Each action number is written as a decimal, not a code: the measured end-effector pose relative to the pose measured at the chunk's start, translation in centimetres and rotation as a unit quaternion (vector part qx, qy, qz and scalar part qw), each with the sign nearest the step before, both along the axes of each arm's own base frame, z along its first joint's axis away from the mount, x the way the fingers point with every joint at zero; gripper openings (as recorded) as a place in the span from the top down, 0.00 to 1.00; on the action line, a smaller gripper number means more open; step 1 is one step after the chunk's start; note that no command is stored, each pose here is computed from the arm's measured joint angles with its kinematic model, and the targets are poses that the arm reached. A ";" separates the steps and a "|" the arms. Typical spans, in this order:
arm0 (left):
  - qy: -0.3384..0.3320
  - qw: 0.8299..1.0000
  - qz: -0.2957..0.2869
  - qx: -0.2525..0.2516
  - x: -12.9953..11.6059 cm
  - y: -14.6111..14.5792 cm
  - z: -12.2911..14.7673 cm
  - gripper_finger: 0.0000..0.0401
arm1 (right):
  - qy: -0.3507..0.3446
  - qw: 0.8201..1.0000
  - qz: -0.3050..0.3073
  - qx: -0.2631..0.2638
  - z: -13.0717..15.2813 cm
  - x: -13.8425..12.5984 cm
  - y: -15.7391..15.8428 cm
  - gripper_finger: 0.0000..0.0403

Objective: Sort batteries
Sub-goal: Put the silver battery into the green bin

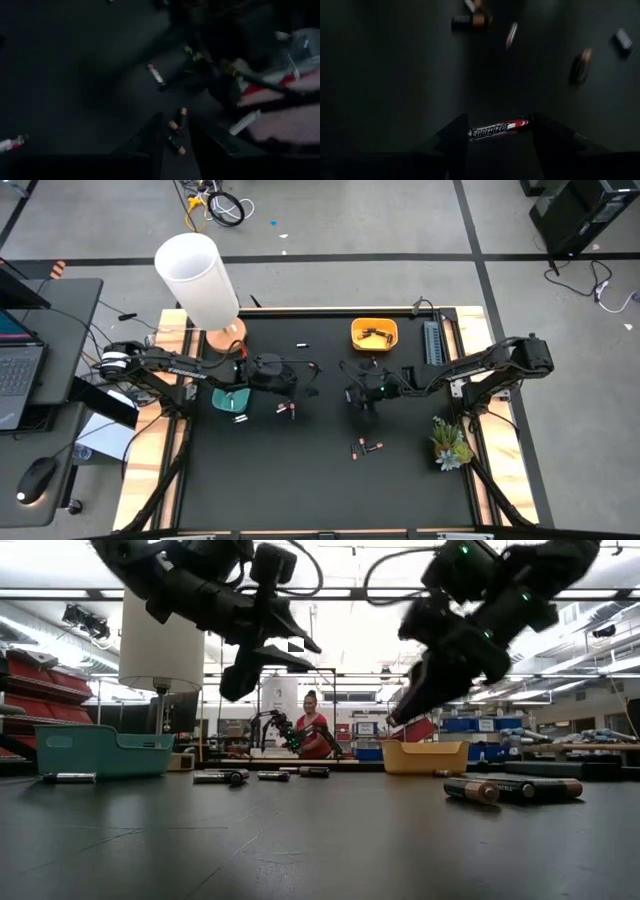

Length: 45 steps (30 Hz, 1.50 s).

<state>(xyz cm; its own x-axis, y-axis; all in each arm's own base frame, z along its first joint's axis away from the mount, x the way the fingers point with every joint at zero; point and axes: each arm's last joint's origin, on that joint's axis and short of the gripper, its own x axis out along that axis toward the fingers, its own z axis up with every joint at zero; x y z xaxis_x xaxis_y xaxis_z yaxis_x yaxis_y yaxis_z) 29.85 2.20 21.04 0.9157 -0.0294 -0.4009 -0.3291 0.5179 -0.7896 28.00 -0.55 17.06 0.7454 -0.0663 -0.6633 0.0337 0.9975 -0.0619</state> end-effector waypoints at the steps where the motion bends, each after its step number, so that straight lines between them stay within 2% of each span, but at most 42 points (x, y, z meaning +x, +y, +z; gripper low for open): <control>1: -0.002 1.000 0.012 -0.010 -0.2 0.0 -0.4 0.74 | -0.006 1.000 0.002 -0.005 0.6 0.3 -0.1 0.52; 5: -0.033 0.998 0.049 -0.029 -1.0 0.1 -1.6 0.69 | -0.041 0.999 0.006 -0.021 3.2 1.5 -0.5 0.52; 9: -0.108 0.990 0.081 -0.042 -1.4 0.2 -1.3 0.60 | -0.073 0.997 0.006 -0.029 5.9 2.7 -0.7 0.52; 12: -0.125 0.986 0.098 -0.044 -1.5 0.4 -1.1 0.55 | -0.105 0.993 0.015 -0.045 7.7 3.4 -0.8 0.52; 17: -0.147 0.982 0.114 -0.040 -1.4 0.5 -0.7 0.52 | -0.126 0.991 0.010 -0.051 8.7 3.9 -1.2 0.52; 25: -0.186 0.972 0.141 -0.036 -1.2 0.8 -0.1 0.52 | -0.156 0.986 -0.006 -0.055 9.2 4.1 -2.2 0.52; 39: -0.223 0.965 0.132 -0.025 2.5 1.1 0.6 0.52 | -0.165 0.985 -0.008 -0.050 9.3 4.1 -2.5 0.52; 42: -0.218 0.966 0.140 -0.024 3.0 1.2 0.3 0.58 | -0.165 0.985 -0.006 -0.050 9.3 4.2 -2.3 0.52; 45: -0.217 0.964 0.150 -0.021 3.0 1.3 0.3 0.72 | -0.164 0.985 -0.004 -0.049 9.3 4.2 -2.2 0.52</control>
<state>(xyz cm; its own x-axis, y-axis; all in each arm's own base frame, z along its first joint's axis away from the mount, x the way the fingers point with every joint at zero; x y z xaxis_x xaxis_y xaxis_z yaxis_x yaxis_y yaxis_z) 32.90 3.51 21.32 0.9667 0.2552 0.0185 -0.0922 0.4151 -0.9051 32.16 -2.72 26.35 0.9176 -0.1249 -0.3774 0.0753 0.9868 -0.1433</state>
